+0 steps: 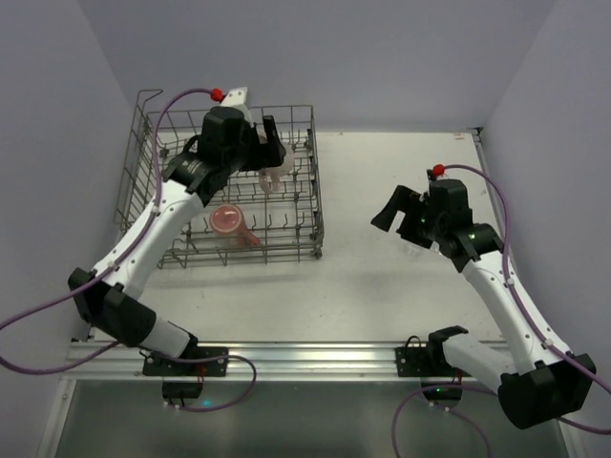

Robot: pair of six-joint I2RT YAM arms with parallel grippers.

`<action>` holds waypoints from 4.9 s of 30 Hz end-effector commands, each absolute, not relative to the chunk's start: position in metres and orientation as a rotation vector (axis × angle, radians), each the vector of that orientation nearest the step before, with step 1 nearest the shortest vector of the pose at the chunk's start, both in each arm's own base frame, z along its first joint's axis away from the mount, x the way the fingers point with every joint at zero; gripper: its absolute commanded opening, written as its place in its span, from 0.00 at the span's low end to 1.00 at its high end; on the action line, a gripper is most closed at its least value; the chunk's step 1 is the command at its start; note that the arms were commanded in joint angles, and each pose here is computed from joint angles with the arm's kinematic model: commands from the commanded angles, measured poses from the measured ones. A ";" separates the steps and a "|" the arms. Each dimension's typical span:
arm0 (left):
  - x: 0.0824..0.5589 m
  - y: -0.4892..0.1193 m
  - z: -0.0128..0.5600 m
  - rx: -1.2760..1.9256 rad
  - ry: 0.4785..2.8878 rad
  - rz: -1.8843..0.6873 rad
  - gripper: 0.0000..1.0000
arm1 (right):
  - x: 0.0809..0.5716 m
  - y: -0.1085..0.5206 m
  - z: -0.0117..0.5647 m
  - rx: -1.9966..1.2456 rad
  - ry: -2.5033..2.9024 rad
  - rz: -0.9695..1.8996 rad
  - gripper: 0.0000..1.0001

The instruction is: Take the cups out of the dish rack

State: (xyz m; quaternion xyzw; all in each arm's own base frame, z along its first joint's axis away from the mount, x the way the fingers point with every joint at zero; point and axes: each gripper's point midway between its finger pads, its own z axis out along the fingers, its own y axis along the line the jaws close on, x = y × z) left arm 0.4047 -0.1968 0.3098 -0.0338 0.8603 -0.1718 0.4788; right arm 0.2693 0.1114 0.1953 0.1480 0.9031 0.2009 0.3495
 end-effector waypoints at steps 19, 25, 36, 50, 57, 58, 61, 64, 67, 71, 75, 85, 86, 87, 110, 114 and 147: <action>0.283 -0.226 0.448 -0.009 1.206 -1.330 0.00 | 0.224 0.236 0.328 0.049 1.505 1.866 0.89; 0.271 -0.224 0.447 -0.071 1.146 -1.462 0.00 | 0.222 0.265 0.338 -0.032 1.402 1.927 0.87; 0.267 -0.224 0.432 -0.127 1.148 -1.540 0.00 | 0.231 0.290 0.355 -0.105 1.312 1.988 0.82; 0.264 -0.232 0.423 -0.113 1.149 -1.607 0.00 | 0.239 0.328 0.354 -0.173 1.389 2.025 0.73; 0.261 -0.232 0.422 -0.124 1.144 -1.634 0.00 | 0.241 0.341 0.348 -0.191 1.400 2.021 0.70; 0.261 -0.232 0.421 -0.125 1.144 -1.636 0.00 | 0.240 0.343 0.346 -0.196 1.400 2.025 0.68; 0.261 -0.232 0.420 -0.133 1.143 -1.645 0.00 | 0.241 0.346 0.349 -0.210 1.383 2.028 0.65; 0.261 -0.232 0.418 -0.140 1.145 -1.653 0.00 | 0.241 0.350 0.351 -0.222 1.367 2.039 0.62; 0.262 -0.232 0.416 -0.150 1.147 -1.656 0.00 | 0.239 0.354 0.351 -0.238 1.365 2.050 0.61; 0.263 -0.234 0.415 -0.152 1.146 -1.672 0.00 | 0.240 0.358 0.352 -0.247 1.369 2.055 0.57; 0.263 -0.234 0.413 -0.156 1.149 -1.675 0.00 | 0.241 0.358 0.352 -0.240 1.373 2.057 0.48; 0.265 -0.234 0.404 -0.177 1.172 -1.677 0.00 | 0.243 0.359 0.354 -0.243 1.381 2.037 0.36; 0.266 -0.234 0.403 -0.178 1.173 -1.674 0.00 | 0.243 0.359 0.354 -0.246 1.386 2.038 0.30; 0.266 -0.234 0.404 -0.178 1.171 -1.675 0.00 | 0.244 0.361 0.351 -0.247 1.410 2.036 0.16; 0.250 -0.247 0.409 0.104 1.217 -1.548 1.00 | 0.233 0.352 0.342 -0.293 1.463 1.908 0.00; 0.245 -0.240 0.416 0.153 1.192 -1.514 1.00 | 0.230 0.348 0.340 -0.287 1.466 1.906 0.00; 0.215 -0.246 0.387 0.487 1.171 -1.705 1.00 | 0.224 0.294 0.357 -0.347 1.403 2.026 0.00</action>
